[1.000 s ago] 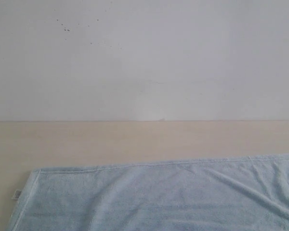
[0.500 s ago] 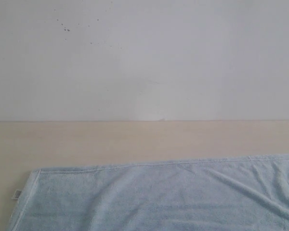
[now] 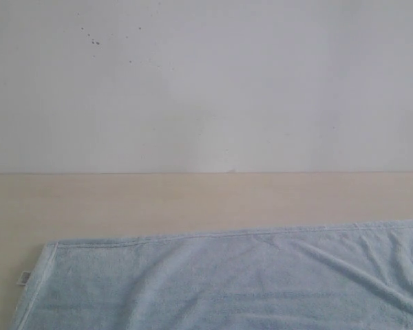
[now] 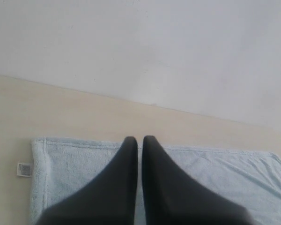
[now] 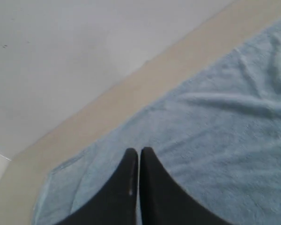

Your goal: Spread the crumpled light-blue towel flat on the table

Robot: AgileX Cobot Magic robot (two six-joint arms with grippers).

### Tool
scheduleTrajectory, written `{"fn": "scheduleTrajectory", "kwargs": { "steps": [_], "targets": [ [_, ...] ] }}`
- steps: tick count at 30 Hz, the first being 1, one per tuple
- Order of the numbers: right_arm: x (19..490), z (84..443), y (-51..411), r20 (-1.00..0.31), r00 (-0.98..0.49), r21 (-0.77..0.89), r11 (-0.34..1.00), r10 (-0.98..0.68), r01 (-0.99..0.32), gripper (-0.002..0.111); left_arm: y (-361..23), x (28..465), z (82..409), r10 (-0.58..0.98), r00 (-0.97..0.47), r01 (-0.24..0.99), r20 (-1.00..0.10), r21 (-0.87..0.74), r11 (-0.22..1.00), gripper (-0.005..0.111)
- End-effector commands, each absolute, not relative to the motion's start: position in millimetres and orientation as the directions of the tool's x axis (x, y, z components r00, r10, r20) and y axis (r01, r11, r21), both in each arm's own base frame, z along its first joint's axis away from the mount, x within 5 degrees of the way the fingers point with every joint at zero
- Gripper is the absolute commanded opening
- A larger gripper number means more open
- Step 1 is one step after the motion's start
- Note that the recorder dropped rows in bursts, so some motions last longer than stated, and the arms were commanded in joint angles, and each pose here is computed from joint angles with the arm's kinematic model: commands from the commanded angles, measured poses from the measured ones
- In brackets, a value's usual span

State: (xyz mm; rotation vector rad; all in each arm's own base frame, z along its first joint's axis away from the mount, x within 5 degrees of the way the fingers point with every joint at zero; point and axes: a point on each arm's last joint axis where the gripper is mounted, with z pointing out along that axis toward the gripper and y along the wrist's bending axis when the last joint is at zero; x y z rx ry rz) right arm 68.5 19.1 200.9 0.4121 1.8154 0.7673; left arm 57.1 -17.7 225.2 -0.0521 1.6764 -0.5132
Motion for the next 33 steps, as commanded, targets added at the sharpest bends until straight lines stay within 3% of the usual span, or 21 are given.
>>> {"fn": "scheduleTrajectory", "kwargs": {
  "steps": [1,7,12,21,27,29,30,33],
  "targets": [
    [64.7,180.9,16.6,-0.515,-0.425,0.795,0.6,0.744,0.086,0.001,-18.1,57.3,225.3,-0.333,-0.183,0.257,-0.925,-0.372,0.892,0.004],
    [56.0,168.0,22.0,-0.3,-0.52,0.836,0.483,0.8,0.26,0.001,-18.1,57.3,225.3,-0.333,-0.183,0.257,-0.925,-0.372,0.892,0.004],
    [55.4,167.8,20.2,-0.21,-0.461,0.864,0.385,0.862,0.325,0.001,-18.1,57.3,225.3,-0.333,-0.183,0.257,-0.925,-0.372,0.892,0.004],
    [53.8,197.0,15.9,0.142,-0.274,0.986,-0.111,0.951,0.127,0.001,-17.9,56.9,225.3,-0.332,-0.181,0.258,-0.926,-0.37,0.892,0.004],
    [54.0,194.9,14.3,0.037,-0.259,0.993,-0.006,0.965,0.119,0.001,-17.8,56.3,225.7,-0.333,-0.176,0.26,-0.926,-0.37,0.892,0.004],
    [52.8,186.3,13.4,-0.065,-0.27,0.976,0.118,0.961,0.184,0.001,-17.8,56.3,225.7,-0.333,-0.176,0.26,-0.926,-0.37,0.892,0.004],
    [51.6,180.4,12.2,-0.19,-0.295,0.943,0.257,0.936,0.21,0.001,-17.8,56.3,225.7,-0.333,-0.176,0.26,-0.926,-0.37,0.892,0.004],
    [52.2,179.8,8.7,-0.696,-0.342,0.661,0.749,0.631,0.038,0.001,-17.8,56.3,225.7,-0.333,-0.176,0.26,-0.926,-0.37,0.892,0.004]
  ]
}}
